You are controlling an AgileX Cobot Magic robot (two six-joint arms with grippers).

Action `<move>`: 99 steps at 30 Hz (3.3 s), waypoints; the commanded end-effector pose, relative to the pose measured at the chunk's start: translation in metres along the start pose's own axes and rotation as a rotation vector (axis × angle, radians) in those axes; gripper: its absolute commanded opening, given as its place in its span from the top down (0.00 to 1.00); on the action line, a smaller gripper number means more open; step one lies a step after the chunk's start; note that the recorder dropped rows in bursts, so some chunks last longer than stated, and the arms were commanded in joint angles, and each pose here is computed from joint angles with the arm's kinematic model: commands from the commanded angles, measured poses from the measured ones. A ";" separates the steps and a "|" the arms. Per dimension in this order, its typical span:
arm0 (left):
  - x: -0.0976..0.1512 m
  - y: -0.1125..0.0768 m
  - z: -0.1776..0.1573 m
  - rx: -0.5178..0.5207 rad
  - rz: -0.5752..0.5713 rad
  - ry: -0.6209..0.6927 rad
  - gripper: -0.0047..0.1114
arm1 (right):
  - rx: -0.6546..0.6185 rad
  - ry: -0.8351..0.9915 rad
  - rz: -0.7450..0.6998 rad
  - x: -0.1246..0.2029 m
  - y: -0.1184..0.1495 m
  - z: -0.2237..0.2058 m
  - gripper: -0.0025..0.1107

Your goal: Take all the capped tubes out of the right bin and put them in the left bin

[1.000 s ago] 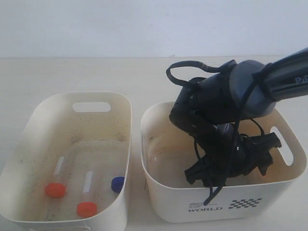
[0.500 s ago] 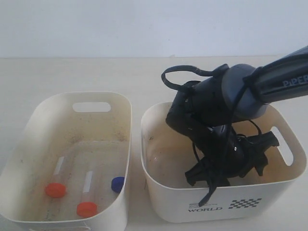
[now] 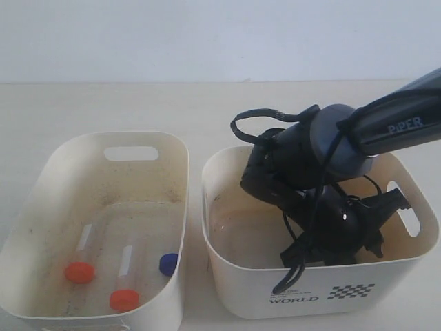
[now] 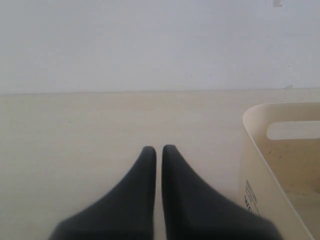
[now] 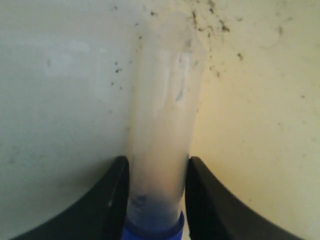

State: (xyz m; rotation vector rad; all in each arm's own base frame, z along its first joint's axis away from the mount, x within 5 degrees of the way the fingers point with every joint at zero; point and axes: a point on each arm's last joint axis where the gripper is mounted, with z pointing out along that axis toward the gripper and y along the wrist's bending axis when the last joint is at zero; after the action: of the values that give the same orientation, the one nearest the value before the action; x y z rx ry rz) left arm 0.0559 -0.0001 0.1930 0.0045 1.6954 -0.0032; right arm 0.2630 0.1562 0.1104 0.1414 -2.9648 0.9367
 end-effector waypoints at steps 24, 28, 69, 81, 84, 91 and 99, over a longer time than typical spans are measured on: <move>-0.002 0.000 0.000 0.001 -0.016 -0.009 0.92 | -0.166 -0.369 0.178 0.025 -0.096 -0.100 0.82; -0.002 0.000 0.000 0.001 -0.016 -0.009 0.92 | -0.234 -0.445 0.202 0.029 -0.105 -0.112 0.82; -0.002 0.000 0.000 0.001 -0.016 -0.009 0.92 | -1.286 -0.883 0.073 0.066 -0.018 -0.223 0.85; -0.002 0.000 0.000 0.001 -0.016 -0.009 0.92 | -1.222 -0.841 0.036 0.081 -0.038 -0.223 0.94; -0.002 0.000 0.000 0.001 -0.016 -0.009 0.92 | -1.222 -0.841 0.036 0.081 -0.038 -0.223 0.94; -0.002 0.000 0.000 0.001 -0.016 -0.009 0.92 | -1.222 -0.841 0.036 0.081 -0.038 -0.223 0.94; -0.002 0.000 0.000 0.001 -0.016 -0.009 0.92 | -1.142 -0.926 -0.053 0.085 -0.048 -0.224 0.94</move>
State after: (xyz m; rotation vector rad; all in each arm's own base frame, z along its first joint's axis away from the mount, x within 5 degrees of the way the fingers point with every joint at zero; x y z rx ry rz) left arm 0.0559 -0.0001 0.1930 0.0045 1.6954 -0.0032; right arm 0.1861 0.2450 0.3174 0.5604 -3.5678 -1.2674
